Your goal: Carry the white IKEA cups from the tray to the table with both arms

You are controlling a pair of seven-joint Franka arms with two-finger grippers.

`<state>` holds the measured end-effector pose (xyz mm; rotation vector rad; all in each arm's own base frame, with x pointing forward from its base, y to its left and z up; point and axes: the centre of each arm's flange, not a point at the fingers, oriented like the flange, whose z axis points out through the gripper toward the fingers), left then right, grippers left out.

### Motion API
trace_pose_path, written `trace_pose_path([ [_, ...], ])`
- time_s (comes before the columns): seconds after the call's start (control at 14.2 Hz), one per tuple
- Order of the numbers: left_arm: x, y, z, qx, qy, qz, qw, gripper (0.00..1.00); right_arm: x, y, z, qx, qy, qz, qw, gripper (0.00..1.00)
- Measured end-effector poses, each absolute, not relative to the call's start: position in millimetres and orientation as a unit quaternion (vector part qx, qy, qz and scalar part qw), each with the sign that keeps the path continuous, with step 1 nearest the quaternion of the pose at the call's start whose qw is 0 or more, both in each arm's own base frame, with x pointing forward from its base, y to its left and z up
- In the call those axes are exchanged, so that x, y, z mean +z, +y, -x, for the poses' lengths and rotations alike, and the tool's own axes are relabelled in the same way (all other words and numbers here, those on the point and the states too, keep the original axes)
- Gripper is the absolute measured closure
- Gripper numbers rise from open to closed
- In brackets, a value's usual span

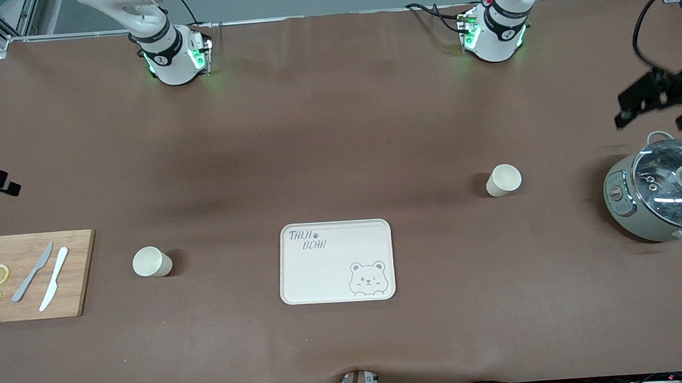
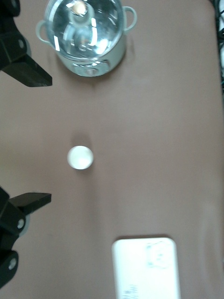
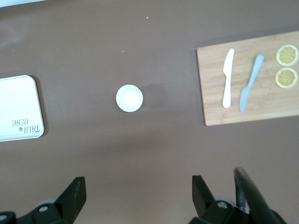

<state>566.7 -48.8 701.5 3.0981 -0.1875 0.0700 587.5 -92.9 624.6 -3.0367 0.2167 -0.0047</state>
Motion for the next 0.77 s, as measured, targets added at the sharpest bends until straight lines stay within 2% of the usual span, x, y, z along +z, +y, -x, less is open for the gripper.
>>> trace_pose_path([
  [0.35,679.3,-72.6,-562.6,-0.013,-0.093,-0.996,0.011,0.0,662.3,-87.8,-569.9,0.01,0.086,0.995,0.043,0.0],
  [0.77,672.1,-81.3,-563.7,-0.02,-0.097,-0.995,0.005,0.0,674.2,-69.9,-559.7,0.016,0.072,0.996,0.047,0.0],
])
